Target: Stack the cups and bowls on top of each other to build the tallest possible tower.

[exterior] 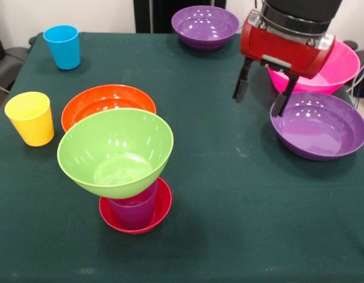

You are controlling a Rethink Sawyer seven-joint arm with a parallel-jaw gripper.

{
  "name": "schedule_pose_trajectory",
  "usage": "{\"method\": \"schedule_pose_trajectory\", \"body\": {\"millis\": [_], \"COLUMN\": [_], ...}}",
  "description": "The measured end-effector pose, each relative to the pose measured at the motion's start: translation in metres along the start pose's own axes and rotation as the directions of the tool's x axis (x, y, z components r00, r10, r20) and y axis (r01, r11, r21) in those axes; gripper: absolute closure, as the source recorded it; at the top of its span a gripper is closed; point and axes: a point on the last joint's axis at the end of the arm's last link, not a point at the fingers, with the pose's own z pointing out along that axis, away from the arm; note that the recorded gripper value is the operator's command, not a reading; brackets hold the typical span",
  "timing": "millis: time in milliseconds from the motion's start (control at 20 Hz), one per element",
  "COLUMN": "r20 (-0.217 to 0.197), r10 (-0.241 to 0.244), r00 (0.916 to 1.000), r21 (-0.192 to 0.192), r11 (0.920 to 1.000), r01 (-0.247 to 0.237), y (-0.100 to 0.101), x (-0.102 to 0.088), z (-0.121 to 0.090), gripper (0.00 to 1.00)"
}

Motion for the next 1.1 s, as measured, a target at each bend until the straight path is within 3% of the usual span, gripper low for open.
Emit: {"method": "schedule_pose_trajectory", "body": {"millis": [700, 1100], "r20": [-0.039, -0.048], "r10": [0.057, 0.07], "r00": [0.9976, 0.9964], "r21": [0.038, 0.042], "r11": [0.9978, 0.9968], "r01": [-0.055, -0.068], "y": [0.024, 0.032], "x": [0.037, 0.047], "z": [0.028, 0.033], "gripper": [0.0, 0.0]}}
